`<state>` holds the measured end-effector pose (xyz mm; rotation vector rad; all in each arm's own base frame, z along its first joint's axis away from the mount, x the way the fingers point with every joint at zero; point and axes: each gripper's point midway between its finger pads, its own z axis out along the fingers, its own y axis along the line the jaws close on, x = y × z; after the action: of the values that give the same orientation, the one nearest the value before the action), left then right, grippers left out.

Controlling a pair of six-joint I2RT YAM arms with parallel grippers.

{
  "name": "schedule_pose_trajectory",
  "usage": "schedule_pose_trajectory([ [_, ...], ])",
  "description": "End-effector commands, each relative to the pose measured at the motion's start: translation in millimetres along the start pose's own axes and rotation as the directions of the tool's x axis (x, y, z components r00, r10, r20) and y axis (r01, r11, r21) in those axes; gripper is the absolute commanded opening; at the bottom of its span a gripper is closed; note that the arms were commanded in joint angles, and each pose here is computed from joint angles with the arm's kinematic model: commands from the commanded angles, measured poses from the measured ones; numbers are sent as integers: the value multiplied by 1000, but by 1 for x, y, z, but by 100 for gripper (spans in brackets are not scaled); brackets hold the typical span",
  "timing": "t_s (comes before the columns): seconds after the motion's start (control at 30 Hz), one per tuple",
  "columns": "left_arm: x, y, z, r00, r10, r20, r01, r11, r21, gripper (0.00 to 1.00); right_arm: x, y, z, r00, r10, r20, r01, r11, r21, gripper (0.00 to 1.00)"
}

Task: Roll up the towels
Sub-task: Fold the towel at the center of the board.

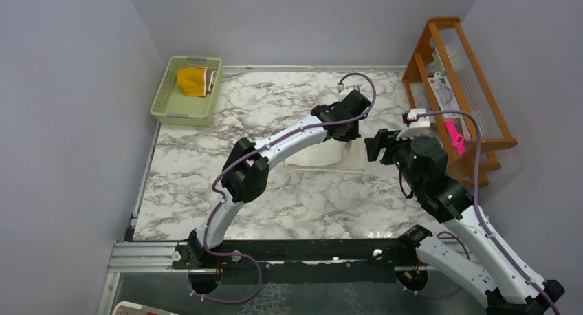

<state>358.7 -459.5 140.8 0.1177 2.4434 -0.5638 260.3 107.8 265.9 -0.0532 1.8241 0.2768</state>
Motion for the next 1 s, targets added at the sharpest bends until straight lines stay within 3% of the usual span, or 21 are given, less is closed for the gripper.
schedule_pose_trajectory([
  [0.0, 15, -6, 19, 1000, -5, -30, 6, 1000, 15, 0, -5, -1, -7, 1000, -13, 7, 13, 1000, -7, 69],
  [0.03, 18, -5, 22, 999, -4, -38, 5, 1000, 13, 2, -4, -2, -7, 1000, -15, 6, 15, 1000, -4, 69],
  [0.3, 22, -13, 23, 999, -9, -47, 12, 997, 70, 65, -19, -2, -12, 999, -3, 54, 3, 1000, -5, 71],
  [0.37, 10, -18, 14, 1000, -14, -20, 16, 994, 108, 74, -30, -4, -18, 995, 7, 98, -7, 1000, -1, 72],
  [0.5, -36, -11, -19, 996, -55, 64, 43, 984, 176, 76, -53, -4, -29, 979, 45, 197, -43, 999, -18, 74],
  [0.63, -70, 33, -48, 980, -131, 152, 97, 973, 209, 72, -50, 8, -19, 972, 126, 197, -114, 991, -72, 74],
  [0.8, -63, 111, -52, 954, -244, 174, 191, 942, 275, 59, -3, 48, 32, 973, 231, 21, -224, 958, -181, 74],
  [0.97, -28, 148, -29, 955, -269, 123, 217, 920, 327, 57, 52, 73, 82, 942, 289, -171, -323, 920, -223, 73],
])
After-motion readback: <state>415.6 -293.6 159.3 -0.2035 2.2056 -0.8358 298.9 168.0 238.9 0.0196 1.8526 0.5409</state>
